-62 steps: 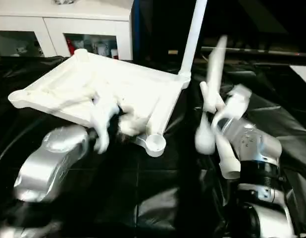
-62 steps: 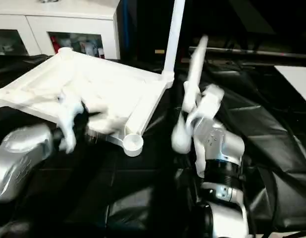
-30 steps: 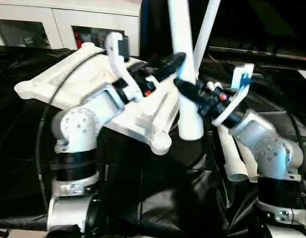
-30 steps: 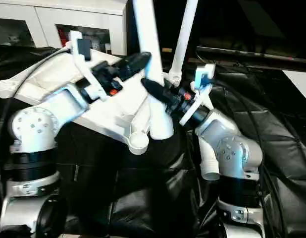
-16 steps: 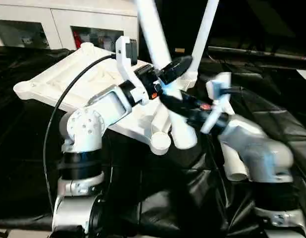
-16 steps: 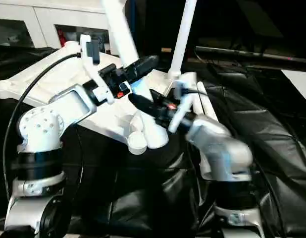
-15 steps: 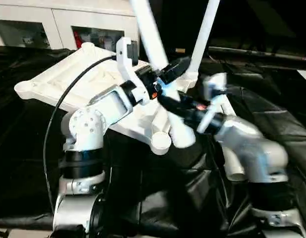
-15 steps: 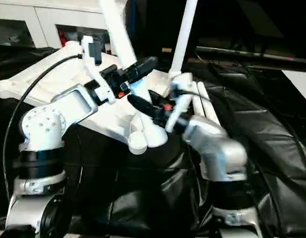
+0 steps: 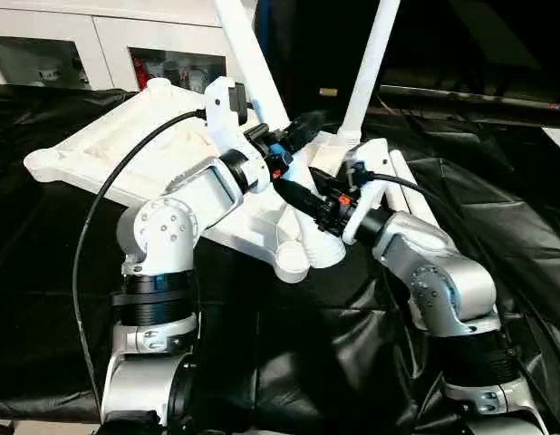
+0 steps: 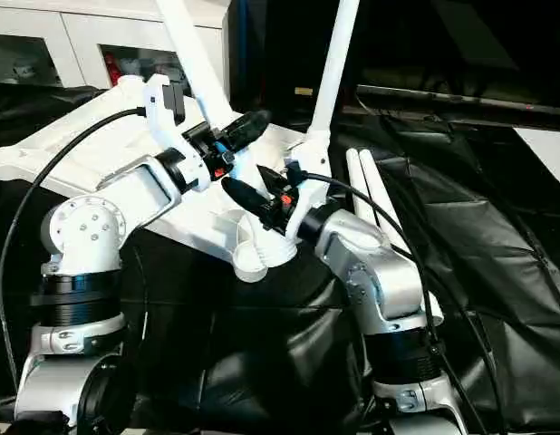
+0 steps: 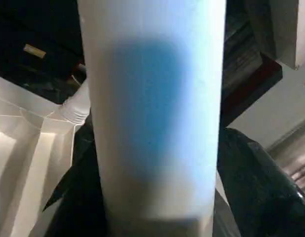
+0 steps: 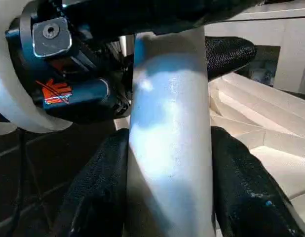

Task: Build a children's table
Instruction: Pick table leg

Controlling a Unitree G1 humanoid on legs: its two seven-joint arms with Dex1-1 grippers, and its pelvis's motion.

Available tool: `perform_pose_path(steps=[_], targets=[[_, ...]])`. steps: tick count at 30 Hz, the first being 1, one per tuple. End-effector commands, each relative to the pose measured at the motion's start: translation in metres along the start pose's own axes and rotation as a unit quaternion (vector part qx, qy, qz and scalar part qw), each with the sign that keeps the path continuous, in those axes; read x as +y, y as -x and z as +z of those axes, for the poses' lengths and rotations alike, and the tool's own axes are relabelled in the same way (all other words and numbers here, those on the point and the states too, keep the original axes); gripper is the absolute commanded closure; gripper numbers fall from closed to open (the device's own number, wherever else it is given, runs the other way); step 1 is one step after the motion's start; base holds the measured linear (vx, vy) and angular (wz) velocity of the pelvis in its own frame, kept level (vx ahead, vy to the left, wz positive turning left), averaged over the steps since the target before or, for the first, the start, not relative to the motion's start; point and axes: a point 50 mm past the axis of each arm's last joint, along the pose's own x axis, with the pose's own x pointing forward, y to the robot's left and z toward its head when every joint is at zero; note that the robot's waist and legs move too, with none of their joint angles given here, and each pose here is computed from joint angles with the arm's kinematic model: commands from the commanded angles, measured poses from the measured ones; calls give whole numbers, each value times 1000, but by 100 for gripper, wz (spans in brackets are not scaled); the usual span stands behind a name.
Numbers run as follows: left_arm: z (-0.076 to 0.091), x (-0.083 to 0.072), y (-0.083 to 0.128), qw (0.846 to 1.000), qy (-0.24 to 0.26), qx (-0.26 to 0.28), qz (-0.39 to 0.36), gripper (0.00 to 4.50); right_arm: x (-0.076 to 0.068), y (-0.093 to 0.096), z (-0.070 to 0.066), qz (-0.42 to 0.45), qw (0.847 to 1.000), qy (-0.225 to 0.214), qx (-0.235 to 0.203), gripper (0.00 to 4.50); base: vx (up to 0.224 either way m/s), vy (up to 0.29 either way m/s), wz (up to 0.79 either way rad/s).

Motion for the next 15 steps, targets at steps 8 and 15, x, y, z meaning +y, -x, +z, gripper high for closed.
perform_pose_path(steps=[8, 15], targets=[[4, -7, -4, 1000, -17, 0, -3, 226, -5, -2, 1, -27, 999, 18, 5, 265, 0, 0, 0], [6, -5, -2, 1000, -26, -1, -3, 262, -8, -4, 2, -36, 999, 22, 1, 195, 0, 0, 0]])
